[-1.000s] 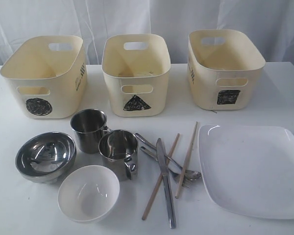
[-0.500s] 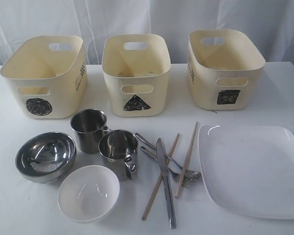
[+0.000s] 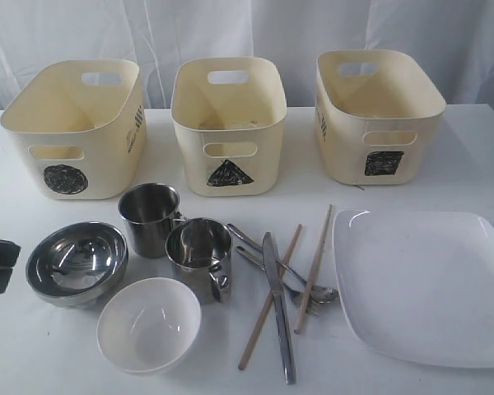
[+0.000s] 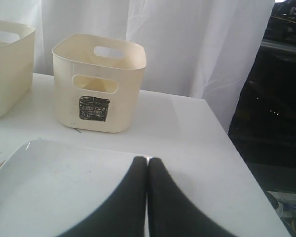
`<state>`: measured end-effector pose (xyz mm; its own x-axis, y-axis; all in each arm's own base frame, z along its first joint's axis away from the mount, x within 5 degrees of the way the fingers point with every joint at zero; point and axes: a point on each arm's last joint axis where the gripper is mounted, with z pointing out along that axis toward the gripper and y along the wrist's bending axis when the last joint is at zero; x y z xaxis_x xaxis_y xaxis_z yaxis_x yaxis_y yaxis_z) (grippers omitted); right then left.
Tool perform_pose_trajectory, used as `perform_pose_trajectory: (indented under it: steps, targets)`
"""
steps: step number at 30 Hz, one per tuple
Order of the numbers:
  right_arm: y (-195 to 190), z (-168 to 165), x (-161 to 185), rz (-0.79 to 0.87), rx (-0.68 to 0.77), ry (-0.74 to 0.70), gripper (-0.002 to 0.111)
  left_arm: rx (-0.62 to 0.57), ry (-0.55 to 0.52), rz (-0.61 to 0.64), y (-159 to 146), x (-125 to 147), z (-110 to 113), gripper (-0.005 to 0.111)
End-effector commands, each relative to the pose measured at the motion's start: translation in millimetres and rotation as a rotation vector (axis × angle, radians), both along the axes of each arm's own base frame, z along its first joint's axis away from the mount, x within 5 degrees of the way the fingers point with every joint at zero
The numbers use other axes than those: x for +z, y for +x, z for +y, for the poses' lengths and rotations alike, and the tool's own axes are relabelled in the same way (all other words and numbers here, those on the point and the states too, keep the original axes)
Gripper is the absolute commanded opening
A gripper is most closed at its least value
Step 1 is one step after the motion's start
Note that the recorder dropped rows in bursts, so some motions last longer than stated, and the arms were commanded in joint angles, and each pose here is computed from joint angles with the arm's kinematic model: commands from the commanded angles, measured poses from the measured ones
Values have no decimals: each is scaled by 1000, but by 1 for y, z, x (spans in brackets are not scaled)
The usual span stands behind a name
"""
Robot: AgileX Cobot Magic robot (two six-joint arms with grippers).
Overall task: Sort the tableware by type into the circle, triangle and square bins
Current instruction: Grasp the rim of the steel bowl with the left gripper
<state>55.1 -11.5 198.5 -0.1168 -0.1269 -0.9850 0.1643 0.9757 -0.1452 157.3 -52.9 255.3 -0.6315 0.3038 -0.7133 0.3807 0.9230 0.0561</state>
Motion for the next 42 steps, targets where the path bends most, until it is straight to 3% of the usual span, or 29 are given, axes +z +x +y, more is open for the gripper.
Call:
perform_pose_trajectory:
  steps: [1,7,11,18,30,42]
  targets:
    - [0,0,-1,-7,3,2,0,70,-45,45,8,8,-2,64]
    - [0,0,-1,-7,3,2,0,102,-37,143,25,8,-8,64]
    - [0,0,-1,-7,3,2,0,180,-94,185,39,6,-13,64]
    - [0,0,-1,-7,3,2,0,190,-60,270,57,3,-19,64]
    - [0,0,-1,-7,3,2,0,231,28,322,82,-12,-7,64]
    - [0,0,-1,-7,3,2,0,182,79,342,100,-38,-12,64]
